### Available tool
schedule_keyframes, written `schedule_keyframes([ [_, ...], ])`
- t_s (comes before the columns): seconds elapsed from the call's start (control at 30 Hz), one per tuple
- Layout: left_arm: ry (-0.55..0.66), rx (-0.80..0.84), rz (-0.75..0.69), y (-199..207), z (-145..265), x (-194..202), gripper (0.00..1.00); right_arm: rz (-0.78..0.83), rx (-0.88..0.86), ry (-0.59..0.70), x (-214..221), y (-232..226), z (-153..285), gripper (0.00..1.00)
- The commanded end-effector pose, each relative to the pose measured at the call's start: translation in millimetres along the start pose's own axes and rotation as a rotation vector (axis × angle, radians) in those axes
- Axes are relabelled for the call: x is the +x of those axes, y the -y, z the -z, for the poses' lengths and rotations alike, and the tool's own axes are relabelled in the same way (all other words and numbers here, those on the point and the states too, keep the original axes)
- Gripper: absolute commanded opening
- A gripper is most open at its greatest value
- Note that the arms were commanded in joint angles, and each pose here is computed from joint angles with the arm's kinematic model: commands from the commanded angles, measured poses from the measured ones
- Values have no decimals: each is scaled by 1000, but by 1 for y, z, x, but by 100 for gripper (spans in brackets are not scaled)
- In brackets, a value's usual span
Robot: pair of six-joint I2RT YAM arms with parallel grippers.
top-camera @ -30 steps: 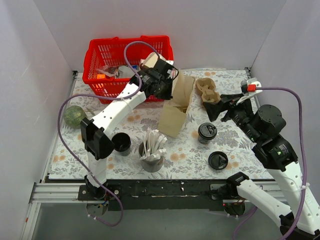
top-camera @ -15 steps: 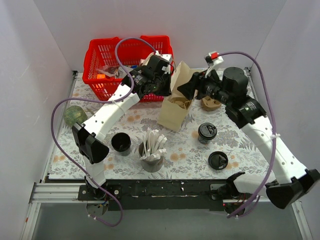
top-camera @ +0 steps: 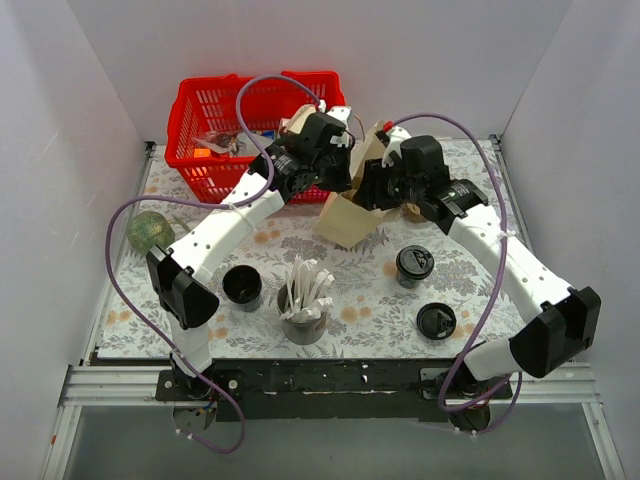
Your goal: Pack the takeout coffee
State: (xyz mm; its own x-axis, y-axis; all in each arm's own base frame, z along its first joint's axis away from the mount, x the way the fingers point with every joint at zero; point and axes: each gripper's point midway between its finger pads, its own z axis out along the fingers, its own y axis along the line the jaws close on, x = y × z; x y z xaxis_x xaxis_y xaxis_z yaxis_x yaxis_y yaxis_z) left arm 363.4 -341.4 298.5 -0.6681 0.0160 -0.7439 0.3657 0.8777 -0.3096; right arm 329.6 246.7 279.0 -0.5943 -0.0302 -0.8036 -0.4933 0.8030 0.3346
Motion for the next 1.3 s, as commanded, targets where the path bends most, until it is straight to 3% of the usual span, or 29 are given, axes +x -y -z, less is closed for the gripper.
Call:
schedule_keyframes([
  [0.0, 141, 112, -31, 34, 41, -31, 0, 27, -39, -96, 30, -2, -19, 49],
  [0.27, 100, 141, -22, 49, 31, -12, 0, -42, -25, -42, 50, 8, -46, 48],
  [0.57, 104, 123, -27, 51, 26, -6, 0, -108, 116, -210, 109, 41, -64, 48],
  [0.77, 114, 97, -39, 52, 22, -2, 0, -111, 286, -287, 120, 70, -66, 50],
  [0.97, 134, 108, -45, 58, 20, 1, 0, -162, 282, -351, 145, 69, -71, 50],
  [1.27, 138, 51, -48, 48, 16, 6, 0, -142, 220, -276, 106, 52, -67, 53],
])
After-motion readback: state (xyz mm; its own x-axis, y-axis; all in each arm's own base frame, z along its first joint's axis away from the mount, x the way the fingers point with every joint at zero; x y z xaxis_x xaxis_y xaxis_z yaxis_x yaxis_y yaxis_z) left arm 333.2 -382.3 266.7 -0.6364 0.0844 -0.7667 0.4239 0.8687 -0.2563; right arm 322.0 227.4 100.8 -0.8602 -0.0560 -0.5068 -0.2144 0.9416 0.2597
